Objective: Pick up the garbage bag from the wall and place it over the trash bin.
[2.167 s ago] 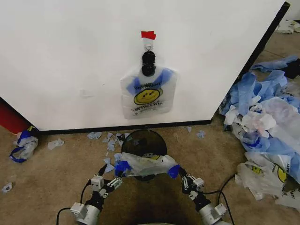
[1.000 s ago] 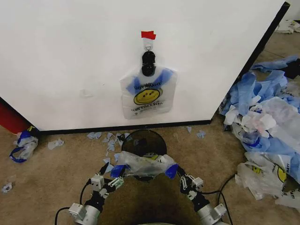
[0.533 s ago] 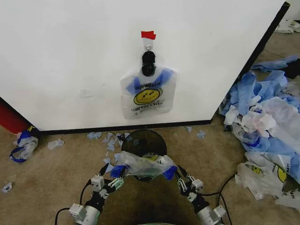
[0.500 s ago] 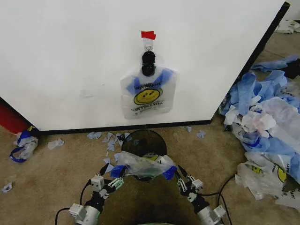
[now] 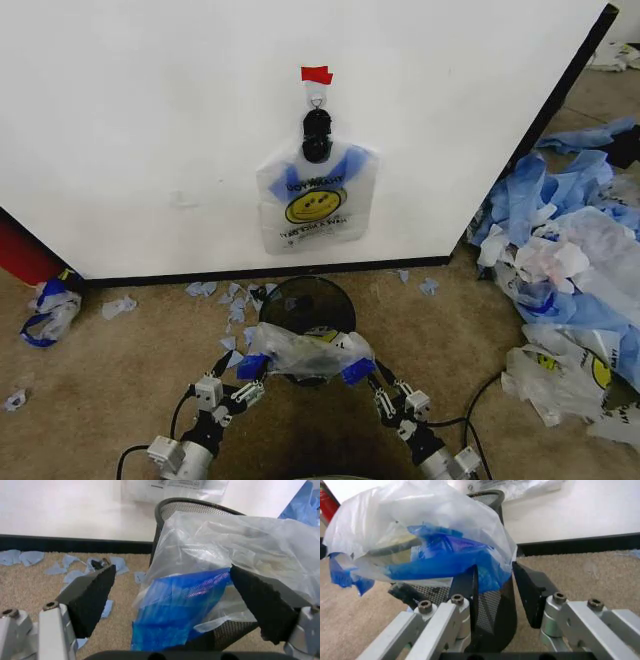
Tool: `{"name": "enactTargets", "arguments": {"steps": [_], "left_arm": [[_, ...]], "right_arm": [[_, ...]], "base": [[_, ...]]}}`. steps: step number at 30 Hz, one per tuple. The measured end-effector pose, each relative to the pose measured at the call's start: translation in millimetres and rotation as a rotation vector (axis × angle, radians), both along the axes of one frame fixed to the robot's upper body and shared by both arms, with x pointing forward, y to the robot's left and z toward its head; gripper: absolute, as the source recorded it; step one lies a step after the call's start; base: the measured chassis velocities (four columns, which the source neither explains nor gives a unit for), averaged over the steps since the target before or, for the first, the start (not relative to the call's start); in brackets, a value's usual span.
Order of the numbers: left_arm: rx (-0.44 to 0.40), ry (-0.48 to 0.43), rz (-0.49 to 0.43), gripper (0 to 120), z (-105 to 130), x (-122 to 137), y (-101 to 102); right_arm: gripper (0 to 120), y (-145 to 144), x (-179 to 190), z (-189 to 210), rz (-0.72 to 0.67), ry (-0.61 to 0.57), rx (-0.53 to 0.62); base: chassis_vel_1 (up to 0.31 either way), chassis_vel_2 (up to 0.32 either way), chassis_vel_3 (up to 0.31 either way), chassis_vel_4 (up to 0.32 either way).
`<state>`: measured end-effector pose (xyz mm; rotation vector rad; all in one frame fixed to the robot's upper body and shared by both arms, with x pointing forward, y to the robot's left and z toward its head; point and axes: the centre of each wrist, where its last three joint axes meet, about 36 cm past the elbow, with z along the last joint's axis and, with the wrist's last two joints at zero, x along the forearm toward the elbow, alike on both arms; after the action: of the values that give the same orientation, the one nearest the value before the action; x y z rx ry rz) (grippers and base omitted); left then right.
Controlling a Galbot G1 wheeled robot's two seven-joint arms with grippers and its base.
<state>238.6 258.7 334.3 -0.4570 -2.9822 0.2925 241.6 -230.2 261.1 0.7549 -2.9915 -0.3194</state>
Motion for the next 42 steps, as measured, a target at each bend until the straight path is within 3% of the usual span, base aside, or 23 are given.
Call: {"name": "enactTargets", "arguments": {"steps": [42], "left_arm": [[0.036, 0.027, -0.009, 91, -1.4, -15.9, 4.4]], "right_arm": [[26, -1.9, -15.8, -3.5, 0.077, -0.006, -0.004]], "base": [[0.0, 0.0, 0.0, 0.0]]}}
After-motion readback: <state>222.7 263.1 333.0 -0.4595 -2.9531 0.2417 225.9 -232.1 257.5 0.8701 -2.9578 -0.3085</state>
